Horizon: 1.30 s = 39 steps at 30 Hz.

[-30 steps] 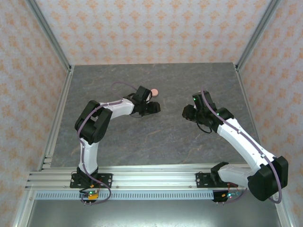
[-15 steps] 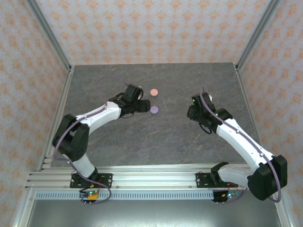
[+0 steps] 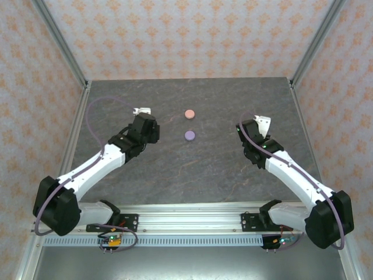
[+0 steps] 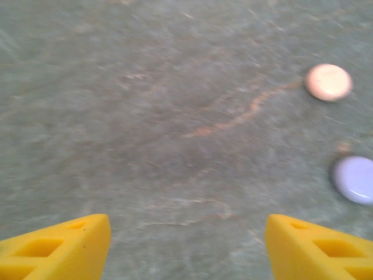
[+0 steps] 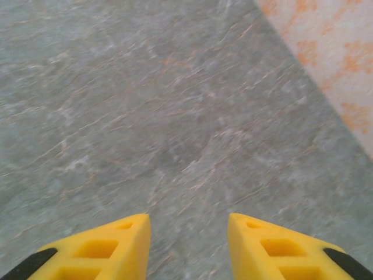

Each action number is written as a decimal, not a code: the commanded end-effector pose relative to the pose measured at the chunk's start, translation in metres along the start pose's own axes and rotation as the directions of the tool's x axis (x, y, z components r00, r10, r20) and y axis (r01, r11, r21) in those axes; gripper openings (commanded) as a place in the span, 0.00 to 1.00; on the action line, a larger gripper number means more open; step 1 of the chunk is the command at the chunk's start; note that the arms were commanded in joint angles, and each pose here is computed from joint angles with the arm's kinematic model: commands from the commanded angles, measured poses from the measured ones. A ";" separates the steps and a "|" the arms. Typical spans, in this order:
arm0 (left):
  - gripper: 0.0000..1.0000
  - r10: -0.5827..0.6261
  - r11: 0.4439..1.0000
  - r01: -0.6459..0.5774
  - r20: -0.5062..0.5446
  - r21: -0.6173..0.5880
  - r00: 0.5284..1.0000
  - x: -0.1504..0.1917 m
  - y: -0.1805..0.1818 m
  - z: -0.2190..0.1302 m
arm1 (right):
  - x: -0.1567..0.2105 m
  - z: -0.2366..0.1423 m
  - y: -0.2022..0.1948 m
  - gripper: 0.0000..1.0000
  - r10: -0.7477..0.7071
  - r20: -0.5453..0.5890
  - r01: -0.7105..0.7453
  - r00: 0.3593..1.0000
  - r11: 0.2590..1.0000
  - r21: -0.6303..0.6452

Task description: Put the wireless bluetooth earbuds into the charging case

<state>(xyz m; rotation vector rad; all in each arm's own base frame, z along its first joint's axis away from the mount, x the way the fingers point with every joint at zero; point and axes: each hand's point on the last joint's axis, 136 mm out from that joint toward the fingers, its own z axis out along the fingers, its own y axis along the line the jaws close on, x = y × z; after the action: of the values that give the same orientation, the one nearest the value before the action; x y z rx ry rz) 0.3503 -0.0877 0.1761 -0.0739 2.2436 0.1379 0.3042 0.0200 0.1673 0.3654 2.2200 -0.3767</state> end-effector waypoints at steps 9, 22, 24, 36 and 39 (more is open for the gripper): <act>0.77 0.057 0.926 -0.013 0.105 -0.378 0.993 0.010 0.092 0.005 | -0.005 0.031 -0.049 0.47 0.093 0.104 -0.106 0.990 0.986 0.126; 0.86 0.051 0.956 -0.009 0.136 -0.294 0.989 0.034 0.108 0.050 | 0.008 0.071 -0.067 0.61 0.218 0.121 -0.223 0.968 0.974 0.034; 0.88 0.027 0.971 0.011 0.154 -0.240 0.988 0.036 0.105 0.058 | 0.006 0.076 -0.062 0.64 0.231 0.128 -0.231 0.964 0.973 -0.017; 0.90 -0.014 0.997 0.031 0.220 -0.073 0.975 0.025 0.089 0.078 | 0.000 0.091 -0.030 0.76 0.224 0.227 -0.179 0.948 0.963 -0.203; 0.90 -0.005 0.998 0.019 0.227 -0.061 0.974 0.022 0.089 0.081 | -0.005 0.092 -0.025 0.76 0.241 0.248 -0.182 0.938 0.954 -0.239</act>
<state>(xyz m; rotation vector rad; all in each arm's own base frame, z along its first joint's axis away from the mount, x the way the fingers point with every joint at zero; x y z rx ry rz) 0.3777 0.0142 0.0991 -0.1336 2.0746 0.2392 0.3506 -0.0442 0.1026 0.4447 1.9946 -0.1230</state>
